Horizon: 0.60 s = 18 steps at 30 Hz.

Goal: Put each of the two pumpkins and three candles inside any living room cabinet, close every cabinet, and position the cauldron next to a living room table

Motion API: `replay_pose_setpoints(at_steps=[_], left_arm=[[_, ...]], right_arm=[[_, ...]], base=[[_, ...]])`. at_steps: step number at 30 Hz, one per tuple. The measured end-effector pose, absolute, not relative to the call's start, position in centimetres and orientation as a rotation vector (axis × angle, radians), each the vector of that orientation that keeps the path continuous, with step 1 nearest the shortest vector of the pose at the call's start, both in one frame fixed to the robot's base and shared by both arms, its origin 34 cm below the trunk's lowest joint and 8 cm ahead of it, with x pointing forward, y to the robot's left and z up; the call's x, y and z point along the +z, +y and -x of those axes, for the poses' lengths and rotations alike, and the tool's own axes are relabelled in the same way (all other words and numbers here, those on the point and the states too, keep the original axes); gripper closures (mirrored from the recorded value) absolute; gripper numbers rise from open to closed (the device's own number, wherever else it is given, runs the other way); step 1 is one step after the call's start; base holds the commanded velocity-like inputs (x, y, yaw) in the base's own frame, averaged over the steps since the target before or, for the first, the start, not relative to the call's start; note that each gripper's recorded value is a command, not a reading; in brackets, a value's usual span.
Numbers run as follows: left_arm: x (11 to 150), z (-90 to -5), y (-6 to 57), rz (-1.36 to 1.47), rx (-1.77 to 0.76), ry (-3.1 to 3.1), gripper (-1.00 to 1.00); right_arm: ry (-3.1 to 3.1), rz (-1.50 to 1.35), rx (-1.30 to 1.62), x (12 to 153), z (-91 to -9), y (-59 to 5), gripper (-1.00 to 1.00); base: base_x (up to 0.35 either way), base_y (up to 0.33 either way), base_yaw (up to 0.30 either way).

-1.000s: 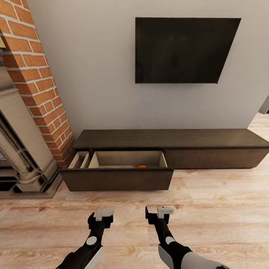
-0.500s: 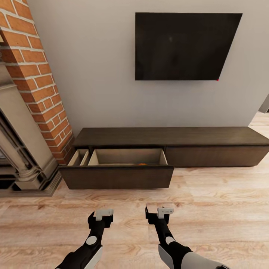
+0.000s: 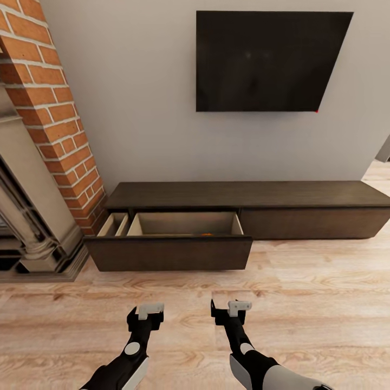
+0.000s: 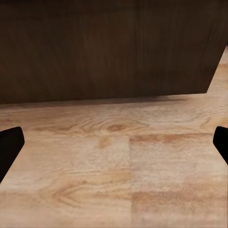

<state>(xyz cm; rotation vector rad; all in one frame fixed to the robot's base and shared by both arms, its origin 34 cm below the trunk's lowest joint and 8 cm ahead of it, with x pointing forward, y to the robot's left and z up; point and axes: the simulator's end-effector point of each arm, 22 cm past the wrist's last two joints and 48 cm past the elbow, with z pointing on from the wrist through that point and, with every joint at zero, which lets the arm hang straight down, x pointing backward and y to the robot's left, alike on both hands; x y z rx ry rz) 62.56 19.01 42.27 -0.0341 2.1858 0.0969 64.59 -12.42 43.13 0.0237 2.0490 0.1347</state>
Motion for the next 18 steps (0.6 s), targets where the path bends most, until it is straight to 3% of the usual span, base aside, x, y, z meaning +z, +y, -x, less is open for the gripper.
replay_pose_setpoints(at_steps=[18], left_arm=[[41.0,-63.9,20.5,0.053,0.096,2.114,-1.00]], right_arm=[[2.106,-0.020,0.131,38.2,-63.2,-12.4,-1.00]], base=[[0.000,0.000,0.000]])
